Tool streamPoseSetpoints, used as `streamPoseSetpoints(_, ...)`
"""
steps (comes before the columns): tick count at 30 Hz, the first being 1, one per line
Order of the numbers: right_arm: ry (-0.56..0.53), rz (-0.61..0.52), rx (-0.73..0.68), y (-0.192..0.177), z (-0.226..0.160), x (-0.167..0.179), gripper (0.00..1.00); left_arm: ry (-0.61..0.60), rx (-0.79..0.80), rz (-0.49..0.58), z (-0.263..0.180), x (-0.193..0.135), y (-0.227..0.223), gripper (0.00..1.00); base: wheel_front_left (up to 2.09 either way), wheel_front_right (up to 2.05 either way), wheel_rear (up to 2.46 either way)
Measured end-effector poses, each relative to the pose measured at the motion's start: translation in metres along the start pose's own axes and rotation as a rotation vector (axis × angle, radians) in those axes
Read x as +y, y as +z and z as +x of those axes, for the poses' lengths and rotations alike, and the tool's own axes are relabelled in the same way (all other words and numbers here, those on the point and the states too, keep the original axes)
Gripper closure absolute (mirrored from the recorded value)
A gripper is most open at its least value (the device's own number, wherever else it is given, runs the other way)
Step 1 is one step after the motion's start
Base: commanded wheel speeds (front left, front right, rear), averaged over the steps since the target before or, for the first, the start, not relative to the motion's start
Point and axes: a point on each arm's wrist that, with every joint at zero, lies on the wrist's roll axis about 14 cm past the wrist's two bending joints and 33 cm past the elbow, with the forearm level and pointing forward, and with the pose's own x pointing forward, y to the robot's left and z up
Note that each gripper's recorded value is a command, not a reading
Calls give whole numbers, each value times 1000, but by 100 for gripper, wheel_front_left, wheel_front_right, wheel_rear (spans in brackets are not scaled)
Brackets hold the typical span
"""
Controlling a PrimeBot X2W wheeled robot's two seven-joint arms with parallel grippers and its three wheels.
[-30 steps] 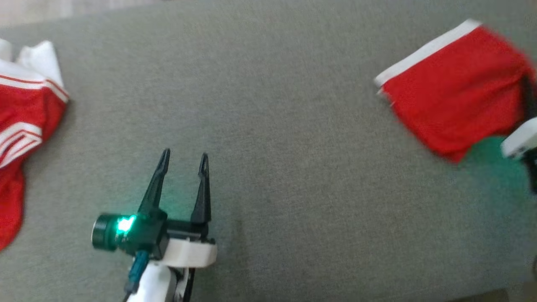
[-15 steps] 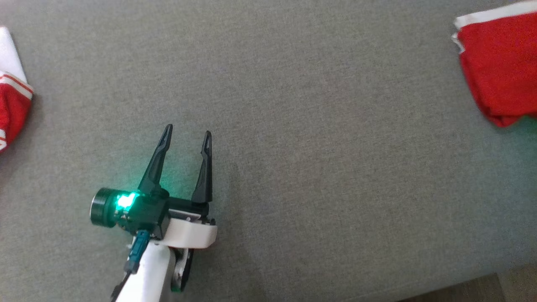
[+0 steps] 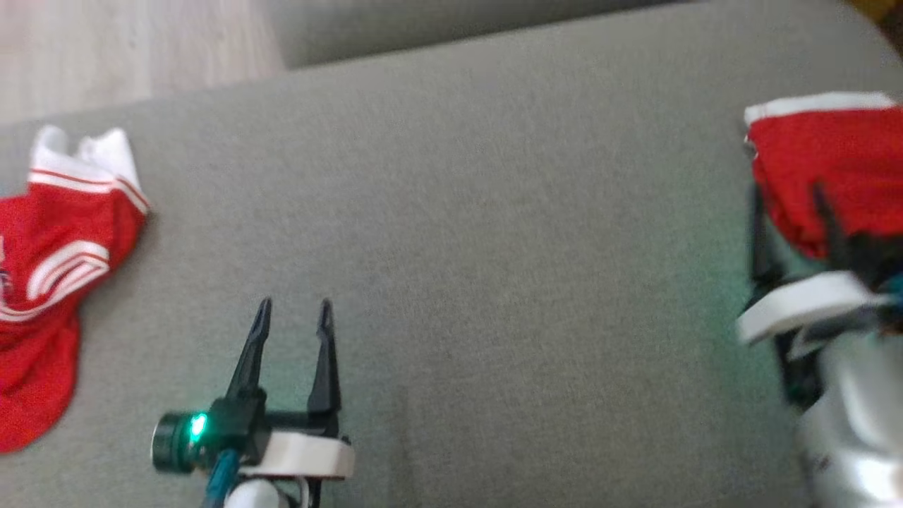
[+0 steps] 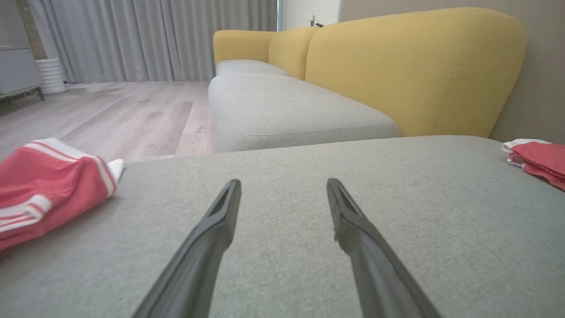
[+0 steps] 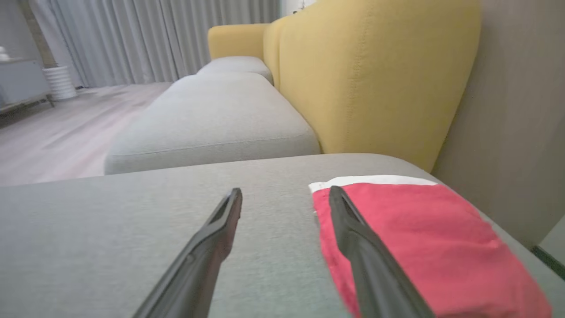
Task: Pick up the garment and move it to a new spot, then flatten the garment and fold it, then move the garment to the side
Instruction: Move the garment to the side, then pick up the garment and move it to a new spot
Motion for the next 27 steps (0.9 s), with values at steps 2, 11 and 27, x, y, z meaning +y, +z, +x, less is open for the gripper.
streamPoseSetpoints(2, 72, 27, -6, -2, -13, 30, 0, 36, -6, -16, -12, 6, 4, 0, 0, 0, 0)
streamPoseSetpoints(11, 257, 104, -26, -10, -77, 113, 0, 178, -75, -20, -58, 36, 25, 0, 0, 0, 0)
streamPoseSetpoints(27, 258, 68, -46, -11, -100, 118, 0, 235, -112, -9, -85, 50, 32, 0, 0, 0, 0)
